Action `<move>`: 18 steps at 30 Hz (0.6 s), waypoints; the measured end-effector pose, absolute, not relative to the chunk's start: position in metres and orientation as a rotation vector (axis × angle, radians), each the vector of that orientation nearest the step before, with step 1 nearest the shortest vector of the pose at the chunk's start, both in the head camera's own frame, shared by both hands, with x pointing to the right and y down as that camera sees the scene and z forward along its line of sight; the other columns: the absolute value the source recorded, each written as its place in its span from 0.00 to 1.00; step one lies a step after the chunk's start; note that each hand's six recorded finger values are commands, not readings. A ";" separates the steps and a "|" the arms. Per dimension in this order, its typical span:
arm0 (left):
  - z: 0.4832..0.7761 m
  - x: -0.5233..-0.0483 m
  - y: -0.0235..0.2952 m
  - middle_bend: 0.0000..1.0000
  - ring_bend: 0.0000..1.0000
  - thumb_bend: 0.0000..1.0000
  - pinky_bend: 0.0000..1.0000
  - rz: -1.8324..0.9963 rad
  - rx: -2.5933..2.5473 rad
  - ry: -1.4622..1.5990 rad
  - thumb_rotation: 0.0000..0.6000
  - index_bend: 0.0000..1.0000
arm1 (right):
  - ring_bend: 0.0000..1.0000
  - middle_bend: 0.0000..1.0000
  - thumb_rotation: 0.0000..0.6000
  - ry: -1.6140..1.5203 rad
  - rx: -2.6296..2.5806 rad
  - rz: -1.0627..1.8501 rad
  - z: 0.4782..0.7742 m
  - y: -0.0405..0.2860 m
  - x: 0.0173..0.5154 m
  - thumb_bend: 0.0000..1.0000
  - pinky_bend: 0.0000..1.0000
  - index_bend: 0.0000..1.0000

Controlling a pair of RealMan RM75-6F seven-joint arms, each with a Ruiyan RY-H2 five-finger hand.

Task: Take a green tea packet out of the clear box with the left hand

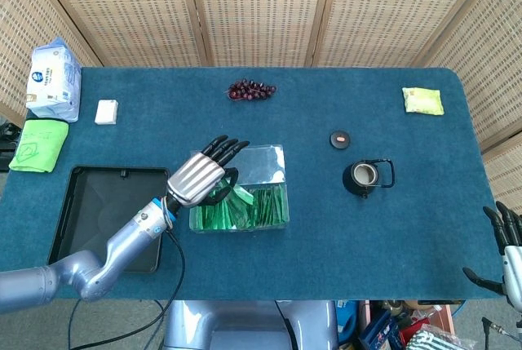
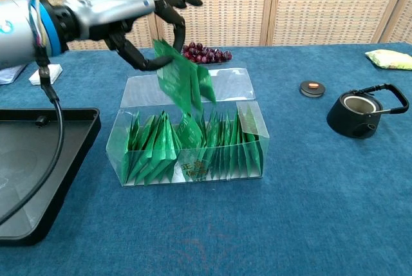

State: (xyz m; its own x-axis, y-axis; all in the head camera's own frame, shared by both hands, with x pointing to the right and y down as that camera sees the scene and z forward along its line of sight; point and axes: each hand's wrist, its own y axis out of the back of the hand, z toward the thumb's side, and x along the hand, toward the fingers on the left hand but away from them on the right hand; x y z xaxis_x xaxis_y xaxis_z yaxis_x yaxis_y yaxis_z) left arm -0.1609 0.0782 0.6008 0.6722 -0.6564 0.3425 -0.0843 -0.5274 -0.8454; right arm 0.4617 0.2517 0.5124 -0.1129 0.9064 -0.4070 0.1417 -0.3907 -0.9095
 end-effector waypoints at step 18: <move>0.573 -0.275 0.069 0.00 0.00 0.48 0.00 -0.981 -1.867 0.713 1.00 0.68 | 0.00 0.00 1.00 -1.156 -1.554 1.538 0.510 0.256 0.451 0.00 0.00 0.00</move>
State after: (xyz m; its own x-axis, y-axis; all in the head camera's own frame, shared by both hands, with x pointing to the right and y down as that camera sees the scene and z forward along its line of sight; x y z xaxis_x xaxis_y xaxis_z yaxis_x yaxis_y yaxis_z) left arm -0.2749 0.0690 0.5733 0.5222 -0.7817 0.3410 -0.0827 -0.4444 -0.8920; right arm 0.4512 0.2559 0.5105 -0.0806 0.9096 -0.4075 0.1388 -0.3946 -0.9083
